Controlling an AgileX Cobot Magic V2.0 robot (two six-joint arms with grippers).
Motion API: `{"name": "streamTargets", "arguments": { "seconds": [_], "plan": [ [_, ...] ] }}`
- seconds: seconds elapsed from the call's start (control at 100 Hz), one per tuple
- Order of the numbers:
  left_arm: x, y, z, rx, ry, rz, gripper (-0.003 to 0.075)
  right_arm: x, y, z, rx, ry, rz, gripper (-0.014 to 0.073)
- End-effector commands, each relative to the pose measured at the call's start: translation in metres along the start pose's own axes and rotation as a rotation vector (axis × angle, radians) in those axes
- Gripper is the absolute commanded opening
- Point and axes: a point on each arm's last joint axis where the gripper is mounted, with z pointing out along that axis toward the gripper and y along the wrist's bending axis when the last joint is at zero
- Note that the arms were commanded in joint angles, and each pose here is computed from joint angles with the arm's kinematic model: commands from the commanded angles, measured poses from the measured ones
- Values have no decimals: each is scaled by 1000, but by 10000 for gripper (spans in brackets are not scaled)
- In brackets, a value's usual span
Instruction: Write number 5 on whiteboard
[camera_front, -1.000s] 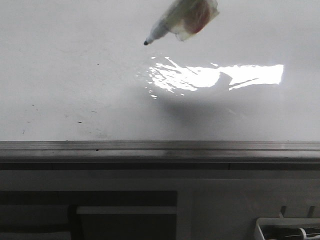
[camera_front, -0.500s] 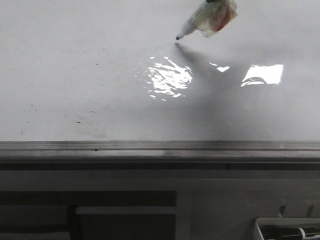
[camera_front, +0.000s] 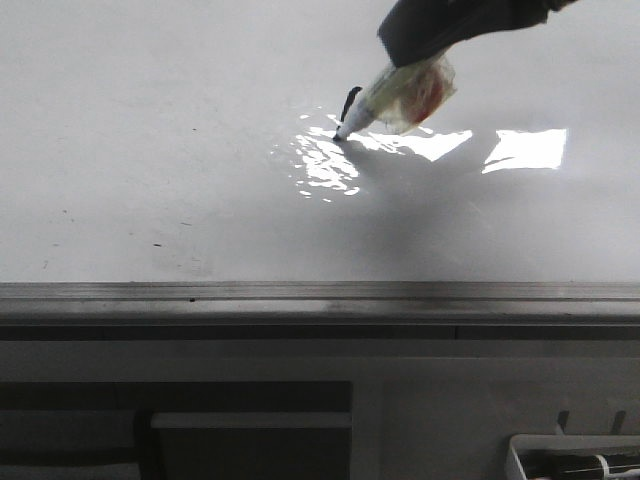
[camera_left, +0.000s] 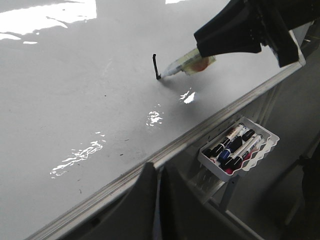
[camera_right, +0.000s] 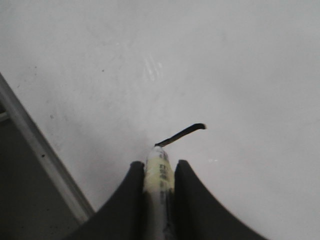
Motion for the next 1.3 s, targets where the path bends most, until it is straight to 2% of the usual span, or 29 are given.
{"name": "streamTargets", "arguments": {
  "seconds": [0.0,0.14,0.4,0.6,0.82,0.95,1.08,1.29],
  "plan": [
    [-15,-3,-3,24,-96,-14,-20,-3,2,0,-8,4,-22,-40],
    [-15,-3,-3,24,-96,-14,-20,-1,-3,0,8,17,-12,-40],
    [-15,-3,-3,24,-96,-14,-20,12,-32,-19,108,98,75,-40],
    [-15,-3,-3,25,-99,-14,-21,12,-25,-29,72,124,105,-40],
    [-15,-3,-3,26,-102,-14,-20,9,9,-3,-63,59,134,-40],
    [-15,-3,-3,26,-102,-14,-20,8,17,14,-85,57,121,-40],
    [-15,-3,-3,26,-102,-14,-20,-7,14,1,-79,2,121,-40],
    [-16,-3,-3,26,-104,-14,-20,-32,1,-36,-11,-214,111,-40]
  ]
}}
